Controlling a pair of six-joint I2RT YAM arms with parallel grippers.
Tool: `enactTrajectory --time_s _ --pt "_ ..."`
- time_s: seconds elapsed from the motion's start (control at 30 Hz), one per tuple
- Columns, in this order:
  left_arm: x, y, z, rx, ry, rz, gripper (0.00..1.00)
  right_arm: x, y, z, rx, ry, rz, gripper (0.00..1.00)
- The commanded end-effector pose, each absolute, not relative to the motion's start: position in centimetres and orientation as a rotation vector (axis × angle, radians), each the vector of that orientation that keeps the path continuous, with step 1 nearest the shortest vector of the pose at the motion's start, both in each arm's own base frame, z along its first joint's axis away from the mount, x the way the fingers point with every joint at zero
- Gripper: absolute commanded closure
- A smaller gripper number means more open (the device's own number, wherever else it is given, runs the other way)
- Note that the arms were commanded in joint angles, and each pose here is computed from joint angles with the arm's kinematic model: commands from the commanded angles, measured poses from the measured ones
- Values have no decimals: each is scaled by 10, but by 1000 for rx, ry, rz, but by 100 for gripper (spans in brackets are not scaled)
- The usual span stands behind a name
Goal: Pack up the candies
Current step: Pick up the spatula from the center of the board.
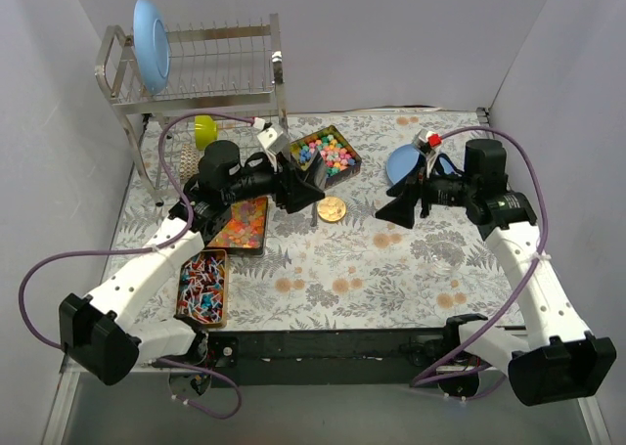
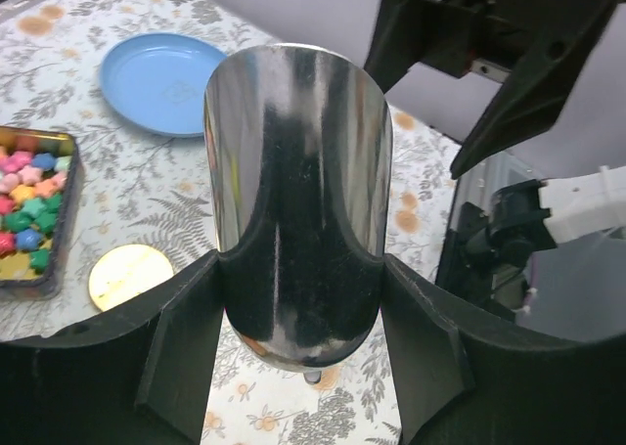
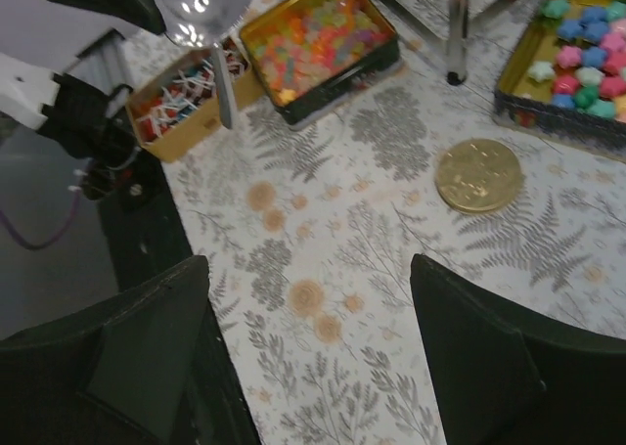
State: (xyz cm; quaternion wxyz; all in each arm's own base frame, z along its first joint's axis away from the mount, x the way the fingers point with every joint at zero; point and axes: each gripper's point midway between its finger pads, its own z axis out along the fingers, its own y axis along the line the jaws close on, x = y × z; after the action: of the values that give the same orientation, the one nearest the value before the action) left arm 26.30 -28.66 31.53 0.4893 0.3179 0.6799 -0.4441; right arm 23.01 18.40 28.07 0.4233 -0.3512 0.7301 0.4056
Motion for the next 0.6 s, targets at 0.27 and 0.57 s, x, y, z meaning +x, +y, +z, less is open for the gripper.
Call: enactTrajectory --time_s 0.27,0.57 --pt "261 -298 361 749 1571 -1365 100 231 254 315 -1007 1595 1444 14" --pt "267 -299 363 677 1618 -1395 100 249 287 310 -1009 1573 1418 17"
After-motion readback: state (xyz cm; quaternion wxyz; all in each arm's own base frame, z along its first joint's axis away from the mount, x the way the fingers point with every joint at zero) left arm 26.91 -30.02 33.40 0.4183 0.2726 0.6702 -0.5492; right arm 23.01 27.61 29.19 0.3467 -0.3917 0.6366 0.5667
